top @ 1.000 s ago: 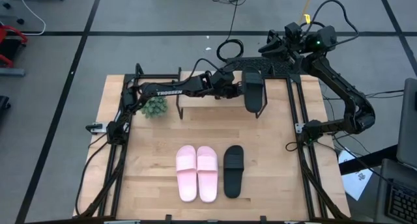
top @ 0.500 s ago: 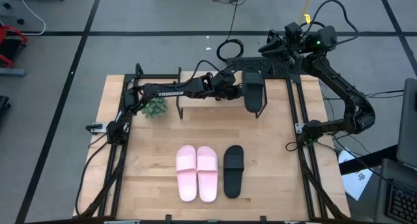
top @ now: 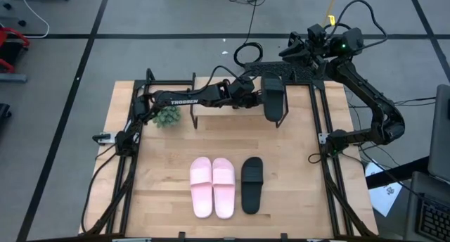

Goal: Pick and place slides into the shelf
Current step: Put the right black slipper on the shelf, then put the black slipper on the shelf

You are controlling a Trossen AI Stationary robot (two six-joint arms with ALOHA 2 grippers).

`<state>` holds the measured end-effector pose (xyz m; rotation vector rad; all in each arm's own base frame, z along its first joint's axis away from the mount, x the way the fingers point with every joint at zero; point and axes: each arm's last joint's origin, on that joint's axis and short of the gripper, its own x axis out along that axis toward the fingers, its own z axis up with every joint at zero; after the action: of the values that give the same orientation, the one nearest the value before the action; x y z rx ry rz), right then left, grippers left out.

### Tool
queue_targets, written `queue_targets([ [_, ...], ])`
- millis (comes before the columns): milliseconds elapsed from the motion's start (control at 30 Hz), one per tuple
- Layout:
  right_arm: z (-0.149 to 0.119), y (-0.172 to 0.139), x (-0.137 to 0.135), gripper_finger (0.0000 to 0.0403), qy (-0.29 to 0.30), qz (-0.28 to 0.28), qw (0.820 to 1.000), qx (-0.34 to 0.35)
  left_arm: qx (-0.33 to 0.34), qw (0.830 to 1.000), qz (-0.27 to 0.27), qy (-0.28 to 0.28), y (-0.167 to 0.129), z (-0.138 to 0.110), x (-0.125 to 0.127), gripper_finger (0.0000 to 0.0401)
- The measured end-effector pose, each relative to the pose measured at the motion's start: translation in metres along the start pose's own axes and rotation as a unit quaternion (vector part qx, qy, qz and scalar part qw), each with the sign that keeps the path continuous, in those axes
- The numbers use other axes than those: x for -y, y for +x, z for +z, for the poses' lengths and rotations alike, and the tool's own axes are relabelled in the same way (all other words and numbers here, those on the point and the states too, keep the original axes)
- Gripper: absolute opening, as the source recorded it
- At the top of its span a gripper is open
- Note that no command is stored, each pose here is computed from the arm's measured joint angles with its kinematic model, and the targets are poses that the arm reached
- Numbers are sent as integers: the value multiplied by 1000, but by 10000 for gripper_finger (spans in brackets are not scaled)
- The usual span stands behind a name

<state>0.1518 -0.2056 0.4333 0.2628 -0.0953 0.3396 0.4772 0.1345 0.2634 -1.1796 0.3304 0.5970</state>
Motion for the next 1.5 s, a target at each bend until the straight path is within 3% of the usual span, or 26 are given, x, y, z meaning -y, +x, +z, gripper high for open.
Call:
queue_targets([
  [300,0,0,0,93,0,1,1000,-1,10,1000,1,9,0,1,0,0],
  [433,0,0,-2,93,6,8,1000,-8,20,999,-15,25,-18,11,10,0],
  [567,2,0,-11,93,-9,29,999,-26,56,996,-34,64,-65,29,32,0],
  [733,9,2,-34,93,-46,47,997,-28,120,986,15,116,-154,44,48,0],
  [900,14,11,-68,93,-80,88,992,-28,179,970,64,153,-240,44,52,0],
  [1100,14,26,-112,93,-80,163,983,-33,170,962,94,194,-295,32,45,0],
  [1233,6,40,-129,93,-34,182,983,-15,133,956,133,225,-313,25,34,0],
  [1333,-12,55,-130,93,18,147,989,-25,111,951,158,241,-328,21,25,2],
  [1433,-43,69,-129,93,73,61,992,-85,106,946,173,255,-344,21,18,1],
  [1500,-65,75,-131,93,100,-9,985,-142,110,941,177,266,-354,21,15,1],
])
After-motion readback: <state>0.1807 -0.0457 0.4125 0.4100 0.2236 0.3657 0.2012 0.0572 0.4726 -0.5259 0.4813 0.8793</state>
